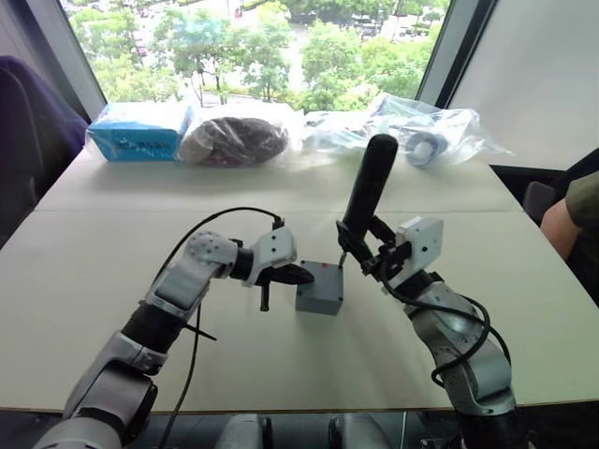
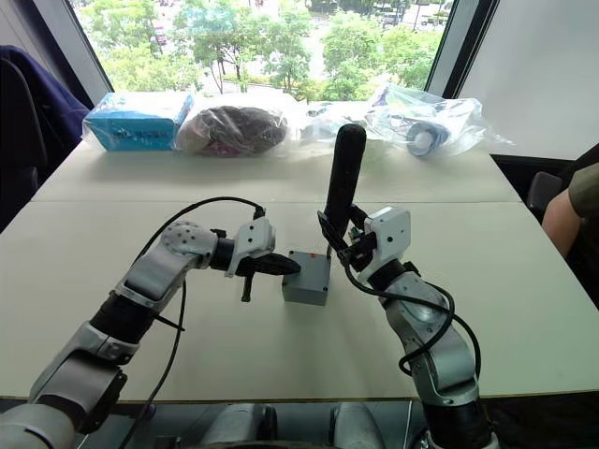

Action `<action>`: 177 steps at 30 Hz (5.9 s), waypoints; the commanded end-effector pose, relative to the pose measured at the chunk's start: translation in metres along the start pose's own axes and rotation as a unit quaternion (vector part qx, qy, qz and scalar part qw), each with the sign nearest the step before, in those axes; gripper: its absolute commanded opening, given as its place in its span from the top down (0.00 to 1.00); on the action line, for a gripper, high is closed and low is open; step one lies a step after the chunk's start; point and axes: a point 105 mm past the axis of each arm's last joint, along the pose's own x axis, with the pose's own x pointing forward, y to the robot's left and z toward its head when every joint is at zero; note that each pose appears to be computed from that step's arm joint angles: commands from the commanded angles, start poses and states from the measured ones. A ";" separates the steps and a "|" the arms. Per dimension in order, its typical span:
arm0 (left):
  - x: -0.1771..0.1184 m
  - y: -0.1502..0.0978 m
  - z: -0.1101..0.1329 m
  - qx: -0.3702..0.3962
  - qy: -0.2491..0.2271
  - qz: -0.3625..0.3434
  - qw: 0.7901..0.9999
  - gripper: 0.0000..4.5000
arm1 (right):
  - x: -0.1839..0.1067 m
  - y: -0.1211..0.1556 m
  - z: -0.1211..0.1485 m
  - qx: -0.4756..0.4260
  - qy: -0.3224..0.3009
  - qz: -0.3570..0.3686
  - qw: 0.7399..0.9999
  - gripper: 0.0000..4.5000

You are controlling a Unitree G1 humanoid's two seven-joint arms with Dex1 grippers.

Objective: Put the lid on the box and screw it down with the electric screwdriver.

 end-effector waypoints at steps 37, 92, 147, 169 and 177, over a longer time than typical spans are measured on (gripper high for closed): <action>0.002 -0.023 -0.024 -0.053 0.032 -0.016 0.998 1.00 | 0.008 -0.008 0.077 -0.014 -0.079 -0.005 0.997 0.61; 0.003 -0.024 -0.033 -0.062 0.043 -0.013 0.997 1.00 | 0.002 -0.012 -0.054 0.030 0.116 -0.063 0.991 0.61; 0.007 -0.025 -0.036 -0.070 0.042 -0.010 0.997 1.00 | -0.013 -0.013 -0.081 0.020 0.152 -0.087 0.984 0.61; 0.008 -0.026 -0.040 -0.070 0.048 -0.012 0.996 1.00 | -0.004 -0.022 -0.026 -0.026 0.083 -0.079 0.993 0.61; 0.010 -0.027 -0.043 -0.067 0.048 -0.015 0.996 1.00 | 0.014 -0.014 0.089 -0.064 -0.050 -0.018 0.997 0.61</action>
